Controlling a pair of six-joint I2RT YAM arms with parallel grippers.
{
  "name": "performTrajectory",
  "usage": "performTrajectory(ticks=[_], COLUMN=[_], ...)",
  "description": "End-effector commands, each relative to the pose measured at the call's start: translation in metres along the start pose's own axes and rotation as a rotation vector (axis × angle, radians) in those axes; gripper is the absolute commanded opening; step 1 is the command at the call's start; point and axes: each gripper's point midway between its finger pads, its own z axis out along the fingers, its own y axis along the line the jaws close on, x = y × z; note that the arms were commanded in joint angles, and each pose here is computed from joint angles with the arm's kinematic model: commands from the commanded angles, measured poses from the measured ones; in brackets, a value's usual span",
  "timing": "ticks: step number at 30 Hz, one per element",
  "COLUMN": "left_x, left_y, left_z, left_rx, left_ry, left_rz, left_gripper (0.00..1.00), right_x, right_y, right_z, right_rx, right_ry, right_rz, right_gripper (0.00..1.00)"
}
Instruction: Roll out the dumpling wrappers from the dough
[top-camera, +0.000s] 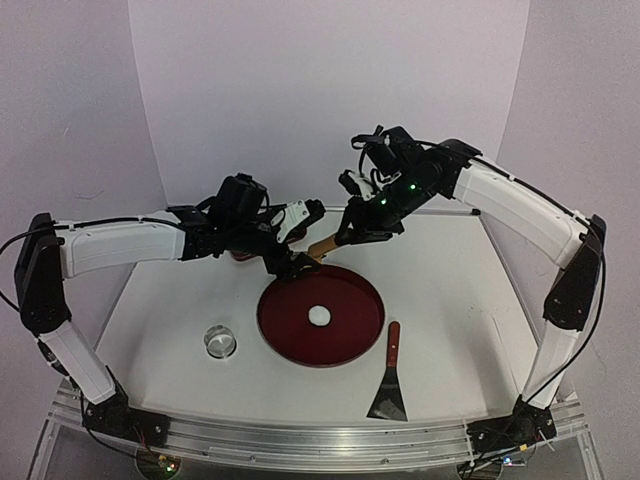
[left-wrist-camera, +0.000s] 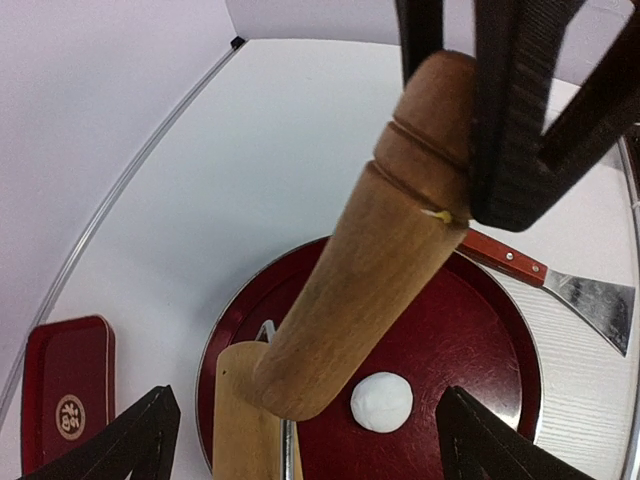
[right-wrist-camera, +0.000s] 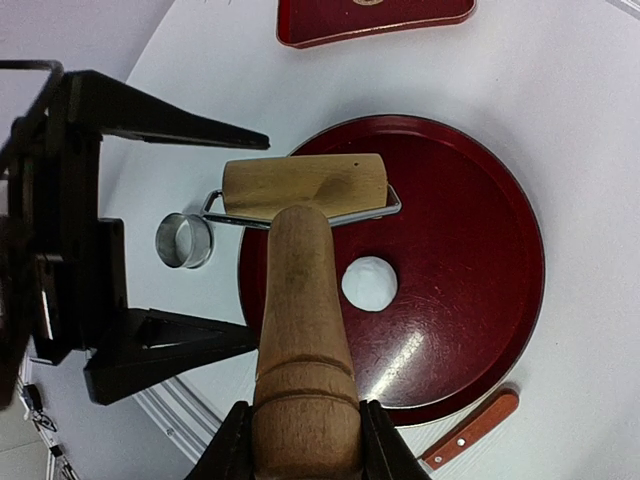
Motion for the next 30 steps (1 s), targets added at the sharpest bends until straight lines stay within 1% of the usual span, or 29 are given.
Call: performTrajectory(ticks=[1,2,3,4,7,10,12,14,17,21,22,23,24,25,26,28,30], left_x=[-0.031,-0.031,-0.03,-0.03,-0.029,-0.03,-0.028,-0.026,-0.026,-0.028,-0.028,-0.029,-0.031,-0.033,-0.036,-0.043,-0.05], left_y=[-0.004,-0.004,-0.004,-0.003,0.001,0.005,0.006,0.007,0.01,0.012,0.012,0.012,0.012,0.011,0.011,0.014,0.011], left_z=[-0.012,-0.01,-0.008,-0.006,0.003,0.007,0.01,0.014,0.015,0.014,0.014,0.014,0.014,0.013,0.012,0.008,0.003], left_rx=[0.001,0.001,0.003,-0.003,-0.025,-0.055,-0.059,-0.063,-0.081,-0.105,-0.109,-0.122,-0.132,-0.14,-0.15,-0.171,-0.151], left_ry=[-0.13,-0.129,-0.127,-0.123,-0.109,-0.118,-0.114,-0.102,-0.095,-0.08,-0.076,-0.074,-0.076,-0.08,-0.084,-0.093,-0.107], left_rz=[0.124,0.132,0.146,0.158,0.173,0.193,0.198,0.199,0.197,0.203,0.204,0.21,0.219,0.229,0.237,0.242,0.242], left_gripper=[0.88,0.85,0.78,0.75,0.71,0.71,0.67,0.58,0.39,0.04,0.0,0.0,0.0,0.0,0.0,0.0,0.0], right_x=[-0.025,-0.025,-0.025,-0.025,-0.025,-0.025,-0.024,-0.024,-0.024,-0.026,-0.027,-0.028,-0.028,-0.029,-0.03,-0.031,-0.032], right_y=[0.026,0.027,0.028,0.03,0.037,0.043,0.047,0.049,0.05,0.047,0.046,0.045,0.044,0.044,0.044,0.043,0.046], right_z=[-0.029,-0.029,-0.028,-0.027,-0.027,-0.027,-0.027,-0.026,-0.025,-0.025,-0.025,-0.025,-0.025,-0.024,-0.023,-0.019,-0.019], right_rx=[-0.074,-0.079,-0.083,-0.09,-0.114,-0.143,-0.159,-0.168,-0.17,-0.152,-0.146,-0.141,-0.136,-0.134,-0.133,-0.133,-0.152], right_ry=[-0.108,-0.107,-0.105,-0.102,-0.096,-0.088,-0.082,-0.076,-0.074,-0.082,-0.086,-0.089,-0.091,-0.091,-0.091,-0.084,-0.077], right_rz=[-0.016,-0.014,-0.014,-0.014,-0.008,-0.002,-0.001,0.002,0.004,0.024,0.035,0.051,0.068,0.089,0.11,0.15,0.168], right_gripper=[0.0,0.0,0.0,0.0,0.0,0.0,0.0,0.0,0.0,0.01,0.08,0.28,0.45,0.54,0.6,0.63,0.63])
